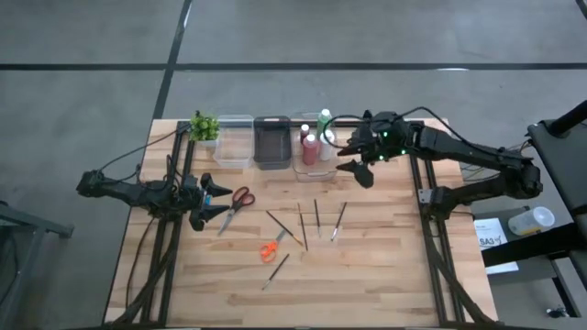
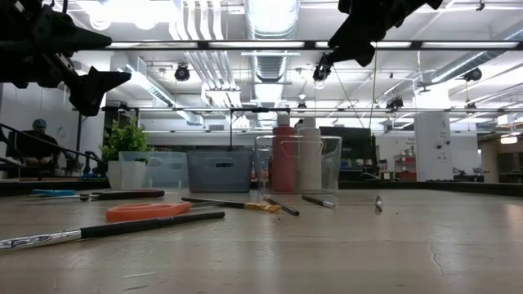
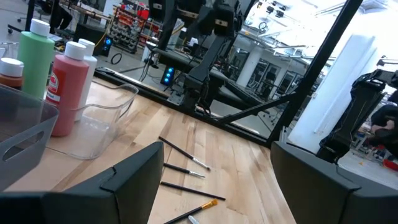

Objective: Pick & Place Paint Supplies
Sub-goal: Put the top right silver paintbrush into the black bin

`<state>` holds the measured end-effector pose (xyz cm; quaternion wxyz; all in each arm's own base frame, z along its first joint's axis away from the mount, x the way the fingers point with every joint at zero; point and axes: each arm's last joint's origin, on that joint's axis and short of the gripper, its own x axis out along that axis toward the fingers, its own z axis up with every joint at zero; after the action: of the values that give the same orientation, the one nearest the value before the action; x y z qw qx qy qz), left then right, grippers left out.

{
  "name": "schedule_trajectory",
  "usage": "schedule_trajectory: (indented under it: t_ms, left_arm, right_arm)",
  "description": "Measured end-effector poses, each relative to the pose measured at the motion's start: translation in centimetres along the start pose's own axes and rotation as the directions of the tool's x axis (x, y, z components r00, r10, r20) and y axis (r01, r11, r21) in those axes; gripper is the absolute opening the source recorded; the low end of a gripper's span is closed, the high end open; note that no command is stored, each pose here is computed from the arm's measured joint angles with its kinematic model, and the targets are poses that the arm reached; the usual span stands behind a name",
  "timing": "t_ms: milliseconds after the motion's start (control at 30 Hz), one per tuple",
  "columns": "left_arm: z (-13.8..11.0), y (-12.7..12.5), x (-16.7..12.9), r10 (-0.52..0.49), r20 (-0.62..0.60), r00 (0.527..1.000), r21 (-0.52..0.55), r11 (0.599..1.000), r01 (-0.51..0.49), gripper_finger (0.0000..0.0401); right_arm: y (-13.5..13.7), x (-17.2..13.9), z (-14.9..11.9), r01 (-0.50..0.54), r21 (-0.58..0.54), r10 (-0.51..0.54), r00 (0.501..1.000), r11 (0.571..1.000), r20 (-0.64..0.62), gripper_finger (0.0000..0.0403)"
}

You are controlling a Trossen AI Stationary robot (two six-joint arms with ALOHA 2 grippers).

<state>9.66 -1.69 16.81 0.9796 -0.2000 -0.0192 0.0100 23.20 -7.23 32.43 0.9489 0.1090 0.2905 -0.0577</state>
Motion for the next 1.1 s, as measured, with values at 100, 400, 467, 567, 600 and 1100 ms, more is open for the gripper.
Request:
schedule_trajectory:
  t_ms: [100,400,467,567,600,1100]
  left_arm:
    - [0.0,0.0,0.0,0.0,0.0,1.0,0.0,1.0,0.0,0.0303]
    - [0.0,0.0,0.0,0.0,0.0,1.0,0.0,1.0,0.0,0.0303]
    - [0.0,0.0,0.0,0.0,0.0,1.0,0.0,1.0,0.0,0.0303]
    - [0.0,0.0,0.0,0.0,-0.001,1.0,0.0,1.0,0.0,0.0303]
    - [0.0,0.0,0.0,0.0,0.0,1.0,0.0,1.0,0.0,0.0303]
    - [0.0,0.0,0.0,0.0,0.0,1.0,0.0,1.0,0.0,0.0303]
  right_arm:
    - [1.0,0.5,-0.3,0.042,0.026,-0.043,0.999,0.999,0.01,0.0187]
    - [3.8,1.9,-2.4,-0.01,0.389,0.038,0.997,0.921,-0.064,0.0136]
    - [4.5,2.1,-2.8,0.021,0.43,0.011,0.997,0.902,-0.072,0.0127]
    - [5.3,2.4,-3.6,0.086,0.515,-0.043,0.994,0.853,-0.096,0.0112]
    - [5.5,2.4,-3.9,0.109,0.539,-0.058,0.992,0.835,-0.11,0.0108]
    - [7.8,5.3,-7.9,0.437,0.789,-0.208,0.9,0.431,-0.384,0.0172]
